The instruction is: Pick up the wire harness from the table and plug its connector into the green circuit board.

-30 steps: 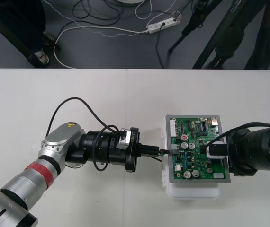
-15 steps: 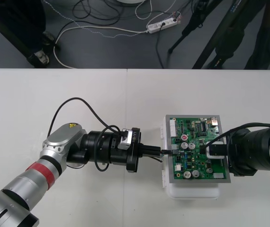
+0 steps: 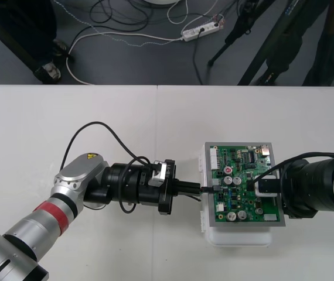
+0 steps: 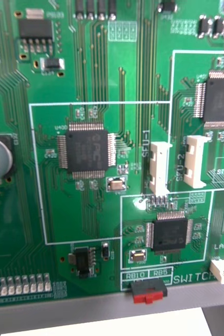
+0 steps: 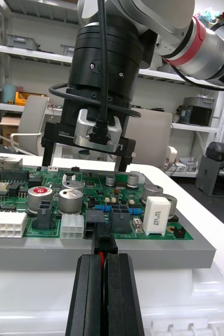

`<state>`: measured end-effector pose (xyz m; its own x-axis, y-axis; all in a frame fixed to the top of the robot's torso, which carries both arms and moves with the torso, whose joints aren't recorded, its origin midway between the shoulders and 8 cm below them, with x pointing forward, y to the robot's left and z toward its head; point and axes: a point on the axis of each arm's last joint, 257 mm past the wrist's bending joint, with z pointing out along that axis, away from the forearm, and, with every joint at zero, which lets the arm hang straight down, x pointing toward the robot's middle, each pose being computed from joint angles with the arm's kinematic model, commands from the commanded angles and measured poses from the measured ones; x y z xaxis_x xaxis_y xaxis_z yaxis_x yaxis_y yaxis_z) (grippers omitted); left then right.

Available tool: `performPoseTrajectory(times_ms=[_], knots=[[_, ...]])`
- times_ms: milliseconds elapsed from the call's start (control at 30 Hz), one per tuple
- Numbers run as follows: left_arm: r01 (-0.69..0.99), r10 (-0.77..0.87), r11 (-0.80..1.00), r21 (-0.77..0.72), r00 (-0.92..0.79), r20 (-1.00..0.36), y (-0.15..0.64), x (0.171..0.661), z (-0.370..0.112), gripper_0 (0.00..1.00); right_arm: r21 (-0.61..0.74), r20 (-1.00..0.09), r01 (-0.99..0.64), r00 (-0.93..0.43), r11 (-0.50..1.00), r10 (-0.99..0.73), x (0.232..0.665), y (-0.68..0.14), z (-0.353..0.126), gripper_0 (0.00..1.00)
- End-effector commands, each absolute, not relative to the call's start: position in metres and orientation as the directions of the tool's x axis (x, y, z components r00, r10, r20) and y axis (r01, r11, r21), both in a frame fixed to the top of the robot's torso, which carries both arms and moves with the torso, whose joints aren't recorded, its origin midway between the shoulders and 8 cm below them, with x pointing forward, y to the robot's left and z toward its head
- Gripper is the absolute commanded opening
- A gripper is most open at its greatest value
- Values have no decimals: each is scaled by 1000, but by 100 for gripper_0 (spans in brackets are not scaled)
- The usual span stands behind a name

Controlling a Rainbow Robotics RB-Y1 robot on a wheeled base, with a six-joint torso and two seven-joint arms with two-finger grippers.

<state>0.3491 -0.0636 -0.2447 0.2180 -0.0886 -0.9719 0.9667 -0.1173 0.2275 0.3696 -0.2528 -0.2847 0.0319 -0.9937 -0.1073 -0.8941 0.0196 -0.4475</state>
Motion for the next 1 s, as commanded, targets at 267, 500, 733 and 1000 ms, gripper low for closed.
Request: performPoseTrajectory(times_ms=[267, 500, 733, 1000], knots=[[934, -133, -112, 338, 323, -937, -86, 341, -235, 0, -453, -128, -891, 76, -10, -989, 372, -236, -279, 100], [937, -150, -104, 332, 316, -937, -90, 341, -230, 0, -452, -131, -892, 81, -13, -988, 371, -234, -280, 100], [939, -151, -99, 330, 313, -938, -90, 343, -229, 0, -454, -130, -891, 87, -19, -988, 372, -234, -279, 100], [935, -150, -97, 340, 324, -934, -91, 345, -228, 0, -460, -113, -887, 103, -39, -988, 373, -236, -278, 100]])
